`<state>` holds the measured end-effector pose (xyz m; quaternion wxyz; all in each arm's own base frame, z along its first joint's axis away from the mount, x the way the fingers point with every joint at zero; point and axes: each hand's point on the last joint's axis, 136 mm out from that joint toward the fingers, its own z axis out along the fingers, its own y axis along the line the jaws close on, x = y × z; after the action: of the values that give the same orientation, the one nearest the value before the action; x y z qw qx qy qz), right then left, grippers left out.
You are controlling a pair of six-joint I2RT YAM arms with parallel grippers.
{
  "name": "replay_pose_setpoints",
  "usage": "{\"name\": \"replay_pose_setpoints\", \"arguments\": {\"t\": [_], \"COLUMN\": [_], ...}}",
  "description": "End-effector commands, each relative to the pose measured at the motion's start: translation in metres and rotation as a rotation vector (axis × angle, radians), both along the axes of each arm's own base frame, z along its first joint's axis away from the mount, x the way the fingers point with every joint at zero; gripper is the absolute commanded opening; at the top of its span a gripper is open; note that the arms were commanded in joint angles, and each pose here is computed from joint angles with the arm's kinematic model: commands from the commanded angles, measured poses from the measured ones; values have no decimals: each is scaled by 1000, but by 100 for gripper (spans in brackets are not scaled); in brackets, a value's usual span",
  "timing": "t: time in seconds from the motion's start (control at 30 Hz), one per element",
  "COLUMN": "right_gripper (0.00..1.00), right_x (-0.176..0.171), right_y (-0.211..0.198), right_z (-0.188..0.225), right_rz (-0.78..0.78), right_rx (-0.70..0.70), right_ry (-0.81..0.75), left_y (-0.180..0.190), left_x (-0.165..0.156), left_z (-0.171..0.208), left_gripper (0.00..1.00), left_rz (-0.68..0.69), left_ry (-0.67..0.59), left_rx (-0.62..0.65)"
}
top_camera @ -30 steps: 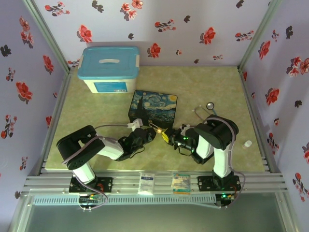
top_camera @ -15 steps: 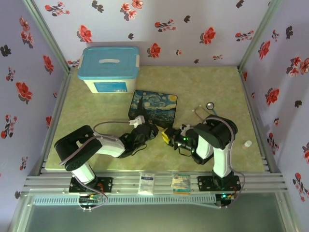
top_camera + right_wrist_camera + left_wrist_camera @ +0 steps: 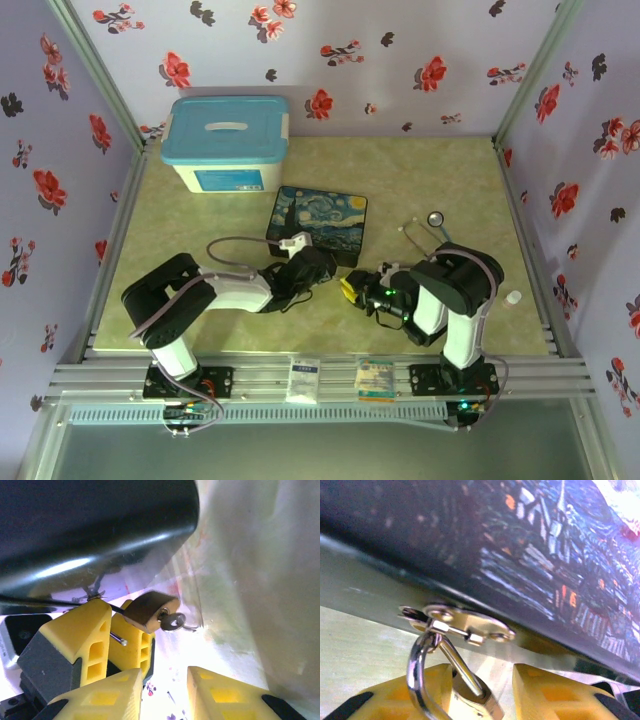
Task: Unlock the padlock with the key
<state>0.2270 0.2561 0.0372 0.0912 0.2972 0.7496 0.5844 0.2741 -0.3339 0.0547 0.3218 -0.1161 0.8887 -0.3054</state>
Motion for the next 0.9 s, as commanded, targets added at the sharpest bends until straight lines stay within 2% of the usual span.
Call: {"name": "replay_pose_setpoints", "arguments": {"t": [0.0,0.13,0.23,0.47,0.67,0.8,0.87], "right_gripper": [31,30,29,27,25,26,26], "right_x": [-17,-17,-18,-16,-12,-9,-9], "right_y": [-16,-15,-16,-16,-15,-11,-8], "right_z": [-39,-37,-37,-32,-21,-12,-11], "right_rz": [4,10,10,14,19,46,79], "right_rx": [-123,-118,-116,-101,-90,-96,-124], "right_ry": [116,110,113,106,57,7,-13], "left_y": [4,9,13,7,10,11,10], "left_x": [0,-1,-4,-6,-5,-3,-2], "left_z": [1,5,-3,-9,0,12,15], "left_gripper": [36,35,35,31,21,26,37], "left_rz": [-41,-110,-131,-188,-220,-230,-224], "left_ry": [-25,-13,15,53,43,19,17], "left_rx": [146,318,384,444,504,522,518]}}
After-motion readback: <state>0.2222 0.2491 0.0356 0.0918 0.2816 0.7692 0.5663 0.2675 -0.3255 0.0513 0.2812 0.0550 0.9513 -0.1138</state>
